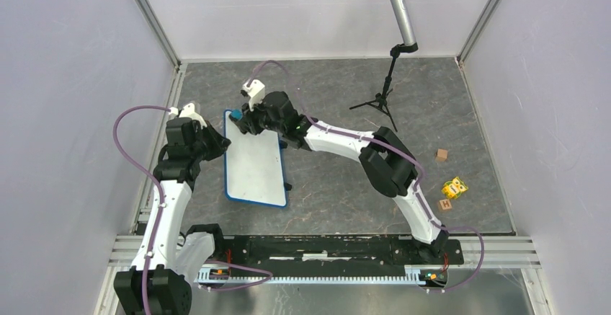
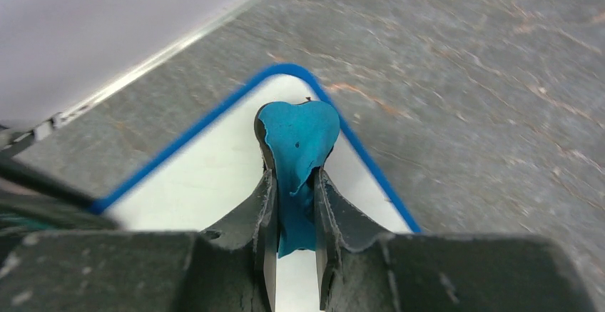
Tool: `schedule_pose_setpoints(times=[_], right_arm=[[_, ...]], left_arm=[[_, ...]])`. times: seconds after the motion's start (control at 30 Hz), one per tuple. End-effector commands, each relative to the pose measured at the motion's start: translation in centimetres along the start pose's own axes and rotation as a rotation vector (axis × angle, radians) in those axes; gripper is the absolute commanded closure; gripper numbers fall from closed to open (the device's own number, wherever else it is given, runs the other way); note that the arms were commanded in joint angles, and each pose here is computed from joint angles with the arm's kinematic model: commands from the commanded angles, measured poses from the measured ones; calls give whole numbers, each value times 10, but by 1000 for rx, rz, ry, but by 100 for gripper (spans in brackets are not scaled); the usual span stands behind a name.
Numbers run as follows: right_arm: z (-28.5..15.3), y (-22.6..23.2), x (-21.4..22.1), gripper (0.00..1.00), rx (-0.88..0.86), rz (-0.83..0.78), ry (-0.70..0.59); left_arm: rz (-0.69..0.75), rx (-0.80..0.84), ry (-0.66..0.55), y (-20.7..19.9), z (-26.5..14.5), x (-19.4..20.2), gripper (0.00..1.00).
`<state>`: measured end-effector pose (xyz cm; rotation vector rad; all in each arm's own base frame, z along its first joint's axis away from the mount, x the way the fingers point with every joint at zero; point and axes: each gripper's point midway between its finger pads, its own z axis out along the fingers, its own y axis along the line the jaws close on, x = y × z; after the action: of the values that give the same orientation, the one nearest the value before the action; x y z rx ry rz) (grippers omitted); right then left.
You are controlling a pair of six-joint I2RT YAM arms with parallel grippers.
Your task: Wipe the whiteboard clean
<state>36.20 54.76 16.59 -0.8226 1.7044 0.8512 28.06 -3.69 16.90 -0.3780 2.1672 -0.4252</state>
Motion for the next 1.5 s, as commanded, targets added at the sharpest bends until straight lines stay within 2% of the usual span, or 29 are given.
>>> schedule_pose_setpoints(times=[0.0,0.1,0.2,0.27,0.33,0.47,0.53,0.67,0.8,0.93,0.97,1.0,1.03,1.13,1.2,1.27,1.33,1.43,1.47], right_arm=[[3,-40,76,93,41,48,185],[-4,-57,98,94,33,69,258],[-27,-67,97,94,56,43,297],[-54,-70,77,94,95,-2,263],[-89,-69,38,94,135,-58,187],[-158,-70,10,94,225,-112,111],[-189,-74,21,94,280,-117,122],[-244,-89,87,93,395,-114,261],[-292,-101,153,92,508,-97,456],[-310,-84,179,91,472,-65,537],[-311,-76,183,90,449,-65,548],[-312,-71,185,90,439,-63,553],[-314,-66,187,89,433,-63,559],[-318,-59,191,74,419,-67,562],[-320,-54,187,59,412,-80,566],[-324,-51,171,42,429,-123,557],[-329,-46,148,30,445,-162,528],[-338,-39,112,2,435,-166,452],[-342,-38,102,2,432,-163,427]], left_arm=[[5,75,58,-14,-3,15,98],[3,62,58,-11,-2,15,98],[-2,56,55,-10,-2,15,98],[-3,56,54,-11,-1,14,98],[-5,49,55,-10,-1,14,97],[-5,39,49,-9,-3,12,85],[-4,39,46,-10,-4,11,80],[-1,47,29,-12,-8,8,70],[3,51,11,-14,-12,4,55],[16,64,-36,-17,-21,-3,40],[17,68,-45,-18,-23,-4,30],[21,71,-56,-19,-25,-5,14],[22,73,-61,-19,-26,-6,5],[32,78,-84,-21,-31,-9,0],[41,82,-103,-22,-35,-12,0],[66,96,-137,-27,-44,-17,0],[99,103,-172,-32,-54,-22,0],[138,130,-212,-45,-73,-31,0],[147,163,-221,-54,-79,-34,0]])
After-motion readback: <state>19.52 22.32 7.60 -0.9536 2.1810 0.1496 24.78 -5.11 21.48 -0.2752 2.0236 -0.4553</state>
